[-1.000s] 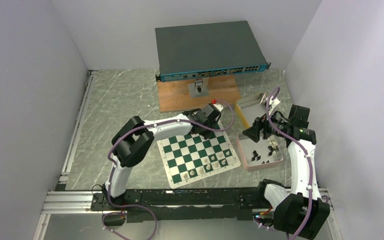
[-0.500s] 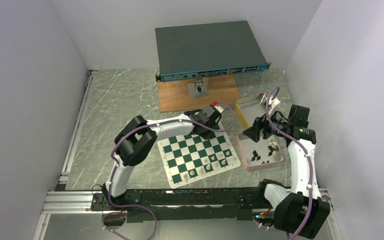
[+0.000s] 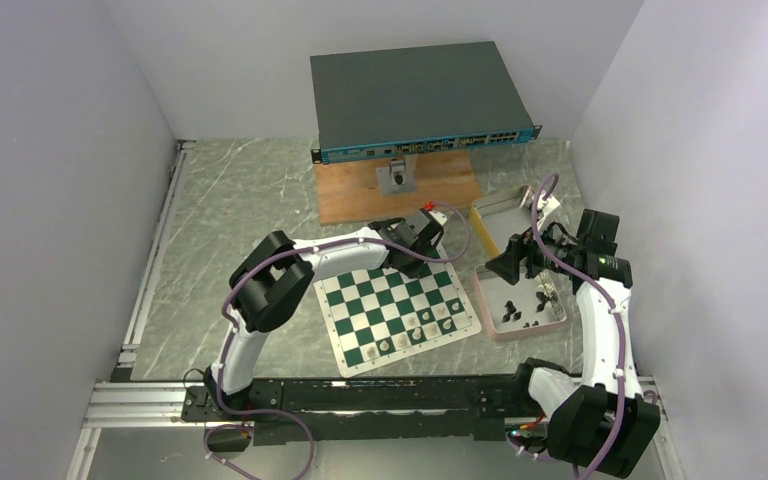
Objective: Set up the chess pieces on the board
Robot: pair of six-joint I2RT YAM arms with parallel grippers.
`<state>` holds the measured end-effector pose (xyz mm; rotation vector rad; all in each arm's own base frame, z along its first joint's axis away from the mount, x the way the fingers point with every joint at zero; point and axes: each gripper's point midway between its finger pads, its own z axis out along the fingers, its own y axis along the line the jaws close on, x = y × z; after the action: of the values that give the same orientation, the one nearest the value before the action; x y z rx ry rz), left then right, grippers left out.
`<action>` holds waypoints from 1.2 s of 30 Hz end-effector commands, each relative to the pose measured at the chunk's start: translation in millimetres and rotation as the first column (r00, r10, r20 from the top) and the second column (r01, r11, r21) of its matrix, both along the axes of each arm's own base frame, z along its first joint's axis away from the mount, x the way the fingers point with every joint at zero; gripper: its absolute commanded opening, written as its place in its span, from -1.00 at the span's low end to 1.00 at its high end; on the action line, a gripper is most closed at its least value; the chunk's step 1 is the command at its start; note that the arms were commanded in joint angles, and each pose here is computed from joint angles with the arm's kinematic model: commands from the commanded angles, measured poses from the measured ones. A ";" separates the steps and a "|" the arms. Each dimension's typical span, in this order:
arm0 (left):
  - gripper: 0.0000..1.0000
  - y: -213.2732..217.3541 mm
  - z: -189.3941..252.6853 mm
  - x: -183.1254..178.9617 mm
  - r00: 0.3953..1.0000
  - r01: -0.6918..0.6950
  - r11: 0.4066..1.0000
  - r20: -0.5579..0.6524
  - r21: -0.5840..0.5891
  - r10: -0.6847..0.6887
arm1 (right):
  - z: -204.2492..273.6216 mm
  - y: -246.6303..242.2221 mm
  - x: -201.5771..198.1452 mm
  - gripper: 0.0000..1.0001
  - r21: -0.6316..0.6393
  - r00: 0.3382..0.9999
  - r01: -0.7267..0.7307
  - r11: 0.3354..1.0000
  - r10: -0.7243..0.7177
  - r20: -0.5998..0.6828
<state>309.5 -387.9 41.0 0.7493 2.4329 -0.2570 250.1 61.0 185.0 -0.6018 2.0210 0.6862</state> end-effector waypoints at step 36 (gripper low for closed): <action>-1.00 42.8 63.7 -8.2 0.988 -0.057 0.998 0.140 -0.036 0.062 | 0.5 -4.4 6.2 0.56 -0.022 1.000 0.006 1.000 -0.005 0.027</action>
<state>293.4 -359.7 58.7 0.7495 2.4258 -0.2301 250.8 60.1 183.1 -0.5980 2.0295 0.6847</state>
